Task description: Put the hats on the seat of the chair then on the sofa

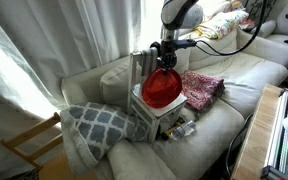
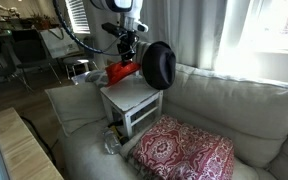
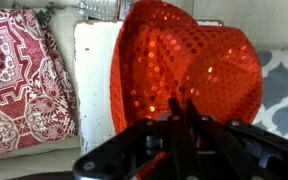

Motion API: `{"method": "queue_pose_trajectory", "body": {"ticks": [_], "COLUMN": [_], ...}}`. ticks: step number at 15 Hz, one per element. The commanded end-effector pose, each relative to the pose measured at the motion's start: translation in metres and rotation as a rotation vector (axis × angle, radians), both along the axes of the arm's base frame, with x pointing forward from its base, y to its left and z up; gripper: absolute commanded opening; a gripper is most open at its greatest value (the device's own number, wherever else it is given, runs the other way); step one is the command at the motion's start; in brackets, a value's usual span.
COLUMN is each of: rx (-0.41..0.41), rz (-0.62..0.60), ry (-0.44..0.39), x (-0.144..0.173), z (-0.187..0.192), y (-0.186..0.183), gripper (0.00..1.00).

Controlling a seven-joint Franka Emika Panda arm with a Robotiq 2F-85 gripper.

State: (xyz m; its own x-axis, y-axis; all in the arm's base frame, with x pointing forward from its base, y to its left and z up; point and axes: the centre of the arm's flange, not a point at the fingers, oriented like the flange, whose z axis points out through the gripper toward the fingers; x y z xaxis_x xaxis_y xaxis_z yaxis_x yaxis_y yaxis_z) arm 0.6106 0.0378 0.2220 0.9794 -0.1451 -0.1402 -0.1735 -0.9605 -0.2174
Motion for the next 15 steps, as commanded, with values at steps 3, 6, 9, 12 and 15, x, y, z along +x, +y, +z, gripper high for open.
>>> {"method": "queue_pose_trajectory", "body": {"ticks": [3,6,9,12,15], "rx": [0.134,0.111,0.063,0.04,0.012], "rz": [-0.064,-0.08,-0.093,-0.096,-0.105], "ry": [-0.011,-0.02,-0.041,-0.051,-0.051], "x": [-0.006,-0.009,-0.011,-0.013,-0.015], "z": [-0.031,-0.041,-0.044,-0.044,-0.044], "y": [-0.015,-0.014,-0.014,-0.015,-0.019], "gripper": [0.02,0.02,0.03,0.21,0.18]}}
